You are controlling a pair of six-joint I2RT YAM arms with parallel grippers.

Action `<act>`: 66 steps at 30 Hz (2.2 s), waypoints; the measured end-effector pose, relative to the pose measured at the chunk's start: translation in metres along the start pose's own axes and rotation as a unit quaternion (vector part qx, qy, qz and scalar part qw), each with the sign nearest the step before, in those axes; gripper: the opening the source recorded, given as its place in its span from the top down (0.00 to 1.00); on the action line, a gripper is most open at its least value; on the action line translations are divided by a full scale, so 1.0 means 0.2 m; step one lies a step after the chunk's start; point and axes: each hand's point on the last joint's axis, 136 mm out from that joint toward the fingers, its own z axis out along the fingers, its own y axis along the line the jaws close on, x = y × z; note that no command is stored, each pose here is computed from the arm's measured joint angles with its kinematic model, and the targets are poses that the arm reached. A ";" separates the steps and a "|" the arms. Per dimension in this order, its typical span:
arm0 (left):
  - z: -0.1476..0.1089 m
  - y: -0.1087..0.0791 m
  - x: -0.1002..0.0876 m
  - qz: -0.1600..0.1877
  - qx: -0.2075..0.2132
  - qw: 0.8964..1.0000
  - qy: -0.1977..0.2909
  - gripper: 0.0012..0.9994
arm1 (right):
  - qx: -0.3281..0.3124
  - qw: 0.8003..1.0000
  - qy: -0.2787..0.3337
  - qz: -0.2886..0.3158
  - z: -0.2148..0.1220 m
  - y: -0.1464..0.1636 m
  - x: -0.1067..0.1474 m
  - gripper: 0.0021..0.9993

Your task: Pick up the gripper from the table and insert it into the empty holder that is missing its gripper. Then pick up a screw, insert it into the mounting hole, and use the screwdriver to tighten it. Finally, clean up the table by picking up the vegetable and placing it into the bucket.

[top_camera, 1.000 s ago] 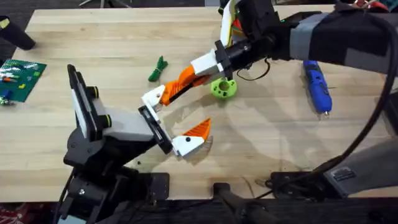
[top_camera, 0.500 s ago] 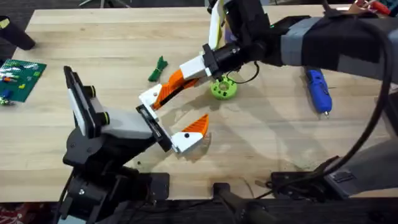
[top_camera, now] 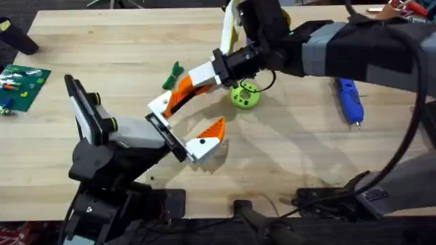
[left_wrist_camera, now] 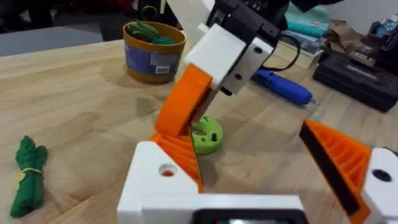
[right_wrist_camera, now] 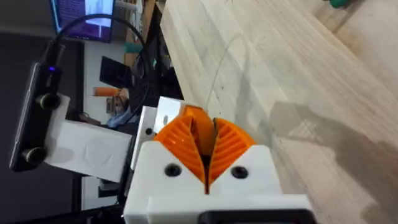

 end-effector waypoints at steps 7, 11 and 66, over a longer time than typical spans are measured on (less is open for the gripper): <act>0.00 0.03 -0.01 0.003 -0.020 1.000 -0.004 0.02 | 0.003 0.999 -0.012 -0.034 0.03 0.02 -0.03 0.98; 0.00 0.04 -0.01 0.003 -0.022 1.000 -0.004 0.02 | 0.003 0.999 -0.012 -0.047 0.03 0.02 -0.03 0.98; -0.01 -0.17 0.03 0.021 0.097 0.995 0.015 0.02 | -0.016 0.998 -0.007 0.063 -0.33 -0.18 0.02 0.01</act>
